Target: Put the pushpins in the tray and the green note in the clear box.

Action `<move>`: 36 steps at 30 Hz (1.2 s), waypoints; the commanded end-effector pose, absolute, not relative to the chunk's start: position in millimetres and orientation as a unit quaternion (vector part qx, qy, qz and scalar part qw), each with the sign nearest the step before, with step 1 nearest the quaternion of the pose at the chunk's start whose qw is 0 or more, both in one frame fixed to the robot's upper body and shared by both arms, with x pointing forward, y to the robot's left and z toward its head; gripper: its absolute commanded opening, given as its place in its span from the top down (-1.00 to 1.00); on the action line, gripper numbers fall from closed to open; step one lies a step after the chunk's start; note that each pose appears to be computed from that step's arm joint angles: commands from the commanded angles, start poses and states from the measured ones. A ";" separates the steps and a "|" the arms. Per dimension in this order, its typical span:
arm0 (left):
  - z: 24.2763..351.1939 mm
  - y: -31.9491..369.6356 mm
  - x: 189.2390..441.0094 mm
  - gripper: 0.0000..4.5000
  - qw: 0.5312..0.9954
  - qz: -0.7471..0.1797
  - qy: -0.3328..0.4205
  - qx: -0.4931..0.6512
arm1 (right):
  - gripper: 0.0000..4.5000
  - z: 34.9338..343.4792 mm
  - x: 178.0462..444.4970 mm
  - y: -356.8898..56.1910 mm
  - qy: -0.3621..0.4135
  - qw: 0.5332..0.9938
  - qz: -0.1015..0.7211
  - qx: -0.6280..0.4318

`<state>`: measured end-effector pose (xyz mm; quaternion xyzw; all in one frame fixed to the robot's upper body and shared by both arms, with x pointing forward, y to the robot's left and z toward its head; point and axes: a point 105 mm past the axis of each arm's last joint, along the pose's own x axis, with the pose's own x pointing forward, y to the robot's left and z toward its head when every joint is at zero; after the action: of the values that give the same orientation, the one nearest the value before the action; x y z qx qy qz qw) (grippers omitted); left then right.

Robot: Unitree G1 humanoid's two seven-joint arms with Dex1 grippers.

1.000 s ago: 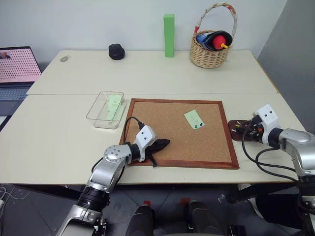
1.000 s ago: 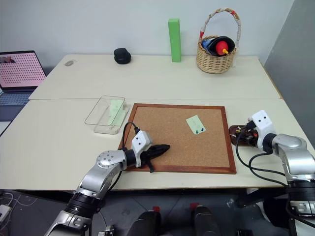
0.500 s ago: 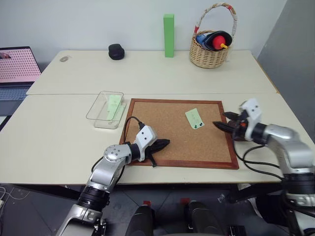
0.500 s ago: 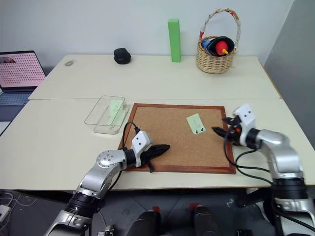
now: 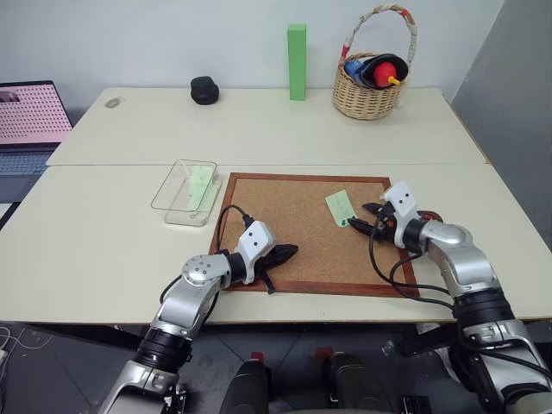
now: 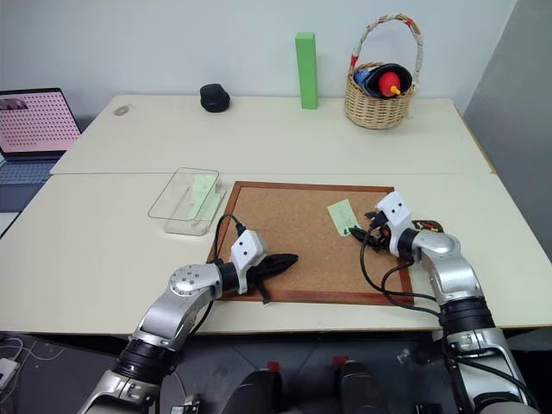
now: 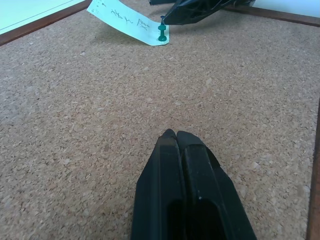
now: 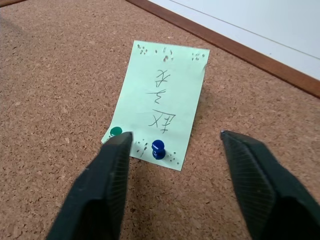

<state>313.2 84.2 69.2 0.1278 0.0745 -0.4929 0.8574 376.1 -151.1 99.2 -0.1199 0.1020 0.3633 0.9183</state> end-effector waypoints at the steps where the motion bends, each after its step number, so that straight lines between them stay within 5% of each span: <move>1: 49.6 89.8 308.0 1.00 0.856 -0.487 0.118 0.127 | 0.14 112.3 379.0 -146.1 0.079 0.914 0.373 -0.135; 11: 49.5 91.7 307.0 1.00 0.857 -0.485 0.120 0.127 | 0.97 108.9 372.0 -145.6 0.090 0.904 0.394 -0.141; 36: 45.2 89.5 304.7 1.00 0.852 -0.490 0.128 0.135 | 0.97 151.0 359.8 -170.4 0.036 0.917 0.382 -0.107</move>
<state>311.5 85.3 69.0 0.1286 0.0787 -0.4914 0.8578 362.2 -155.9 131.6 -0.1122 0.0595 0.4012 0.9071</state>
